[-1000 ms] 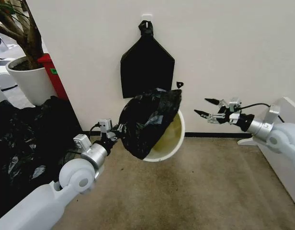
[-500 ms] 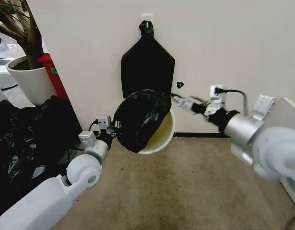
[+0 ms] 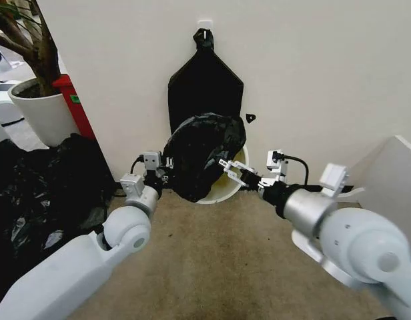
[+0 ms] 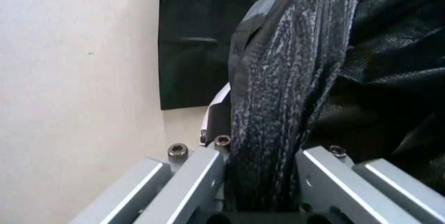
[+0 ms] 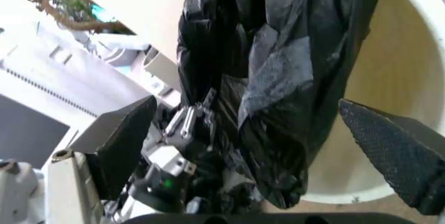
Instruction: Place the garbage bag over the trash bin.
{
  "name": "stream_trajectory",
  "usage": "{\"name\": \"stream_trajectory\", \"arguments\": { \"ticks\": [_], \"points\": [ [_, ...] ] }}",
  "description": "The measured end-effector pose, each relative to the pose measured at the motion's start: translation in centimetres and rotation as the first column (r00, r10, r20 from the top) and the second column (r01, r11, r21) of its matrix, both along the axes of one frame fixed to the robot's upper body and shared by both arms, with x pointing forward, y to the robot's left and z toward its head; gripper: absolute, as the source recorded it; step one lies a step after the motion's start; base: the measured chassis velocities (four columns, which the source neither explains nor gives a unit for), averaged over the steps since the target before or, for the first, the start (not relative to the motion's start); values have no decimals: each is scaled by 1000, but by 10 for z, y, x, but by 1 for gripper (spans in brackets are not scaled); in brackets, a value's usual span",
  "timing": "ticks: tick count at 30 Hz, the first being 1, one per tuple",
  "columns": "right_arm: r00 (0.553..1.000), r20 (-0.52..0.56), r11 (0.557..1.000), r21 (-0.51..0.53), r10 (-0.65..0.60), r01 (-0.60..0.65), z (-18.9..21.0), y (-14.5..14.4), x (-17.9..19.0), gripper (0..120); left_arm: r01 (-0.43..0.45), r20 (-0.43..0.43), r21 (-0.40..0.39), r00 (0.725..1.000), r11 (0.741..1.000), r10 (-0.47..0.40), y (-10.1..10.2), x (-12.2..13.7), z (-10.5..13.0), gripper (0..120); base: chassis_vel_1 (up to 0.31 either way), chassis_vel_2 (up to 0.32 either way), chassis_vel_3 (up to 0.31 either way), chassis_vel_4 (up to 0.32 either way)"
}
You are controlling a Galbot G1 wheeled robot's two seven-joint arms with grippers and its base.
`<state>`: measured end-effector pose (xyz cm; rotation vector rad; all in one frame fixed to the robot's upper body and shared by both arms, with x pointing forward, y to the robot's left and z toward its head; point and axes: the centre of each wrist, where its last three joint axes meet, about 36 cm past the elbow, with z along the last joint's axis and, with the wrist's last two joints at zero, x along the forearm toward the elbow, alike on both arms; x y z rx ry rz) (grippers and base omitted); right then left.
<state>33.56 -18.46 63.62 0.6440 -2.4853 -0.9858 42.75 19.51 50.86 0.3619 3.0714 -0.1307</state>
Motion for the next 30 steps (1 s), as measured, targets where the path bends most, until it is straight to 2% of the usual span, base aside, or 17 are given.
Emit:
{"name": "stream_trajectory", "arguments": {
  "ticks": [1,5,8,10,13,16,19,26,30],
  "points": [
    [1000,1,1000,-2,-8,8,-2,2,2,88,-2,3,8,1000,1000,2,-1,0,-1,1,0,0,0,0],
    [999,14,999,-28,-33,33,-10,8,6,80,4,9,17,1000,1000,-4,-6,-1,-3,1,0,0,0,0],
    [999,-9,998,-27,-53,53,-16,16,13,65,18,14,20,1000,1000,-18,-13,-1,-4,1,0,0,0,0],
    [998,-15,998,-28,-57,56,-17,18,14,64,20,15,21,1000,1000,-21,-14,-1,-4,1,0,0,0,0],
    [997,-37,997,-40,-70,68,-20,21,15,52,26,24,24,999,999,-27,-17,1,-2,1,0,0,0,0],
    [996,-52,996,-54,-79,76,-24,20,14,36,32,36,26,999,999,-33,-19,5,1,1,0,0,0,0],
    [995,-50,995,-60,-85,82,-24,19,14,30,36,38,25,999,999,-37,-20,7,2,1,0,0,0,0],
    [992,-43,989,-93,-122,118,-25,10,17,0,50,48,12,998,999,-51,-27,15,7,1,0,0,0,0],
    [991,-40,987,-104,-129,125,-25,6,15,0,48,49,9,998,999,-48,-27,19,8,1,0,0,0,0]
  ]
}}
